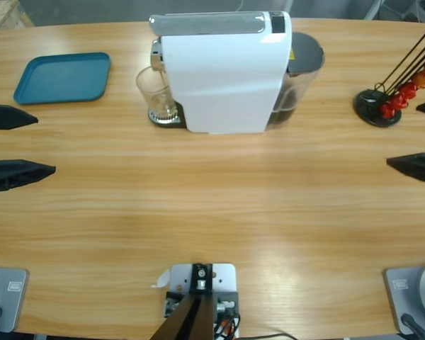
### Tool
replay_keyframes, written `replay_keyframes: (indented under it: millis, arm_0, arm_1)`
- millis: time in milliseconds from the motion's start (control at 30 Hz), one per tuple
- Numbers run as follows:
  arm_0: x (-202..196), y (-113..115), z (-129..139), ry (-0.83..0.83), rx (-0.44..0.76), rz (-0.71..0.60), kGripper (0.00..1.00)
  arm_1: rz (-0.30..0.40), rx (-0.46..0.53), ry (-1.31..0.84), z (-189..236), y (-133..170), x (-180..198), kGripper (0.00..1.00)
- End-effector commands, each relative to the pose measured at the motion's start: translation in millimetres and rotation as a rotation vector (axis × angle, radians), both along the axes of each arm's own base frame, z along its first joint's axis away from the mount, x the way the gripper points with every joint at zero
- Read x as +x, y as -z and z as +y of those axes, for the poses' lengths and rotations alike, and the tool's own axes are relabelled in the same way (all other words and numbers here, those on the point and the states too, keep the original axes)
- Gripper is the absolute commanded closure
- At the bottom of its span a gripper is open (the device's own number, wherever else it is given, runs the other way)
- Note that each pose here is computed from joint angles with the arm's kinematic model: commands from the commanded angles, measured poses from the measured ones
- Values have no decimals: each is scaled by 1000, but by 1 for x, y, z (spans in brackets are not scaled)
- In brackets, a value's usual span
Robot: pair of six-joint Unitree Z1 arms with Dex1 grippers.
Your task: Pour coffee
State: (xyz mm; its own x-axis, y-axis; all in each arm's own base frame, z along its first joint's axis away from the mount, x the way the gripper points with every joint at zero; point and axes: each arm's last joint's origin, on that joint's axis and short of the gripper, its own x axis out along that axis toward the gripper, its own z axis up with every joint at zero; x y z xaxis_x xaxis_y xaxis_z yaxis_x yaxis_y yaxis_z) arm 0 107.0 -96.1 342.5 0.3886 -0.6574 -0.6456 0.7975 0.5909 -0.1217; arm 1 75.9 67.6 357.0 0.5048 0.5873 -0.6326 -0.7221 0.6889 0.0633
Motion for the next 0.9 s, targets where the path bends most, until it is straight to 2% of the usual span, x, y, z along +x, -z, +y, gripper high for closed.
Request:
replay_keyframes:
  millis: [33, 100, 300, 500, 600, 700, 900]
  arm_0:
    - [-23, 22, 16, 8, -26, -33, 4]
    - [-29, 31, 21, -7, -55, -47, 4]
    - [-30, 35, 21, -13, -88, -54, 9]
    - [-32, 39, 24, -34, -113, -103, 8]
    - [-37, 41, 28, -40, -130, -129, 4]
    - [-42, 45, 36, -116, -163, -176, 4]
    - [-38, 47, 33, -140, -155, -158, 0]
  arm_1:
    - [33, -36, -33, 8, 3, 8, 0]
    - [29, -38, -36, 8, 2, 8, 0]
    - [32, -48, -32, 11, 3, 12, 0]
    - [-1, -44, -24, 10, 2, 12, 0]
    - [1, -44, -23, 11, 2, 13, 0]
    - [8, -49, -21, 9, 5, 12, 0]
    - [21, -52, -12, 9, 8, 11, 0]
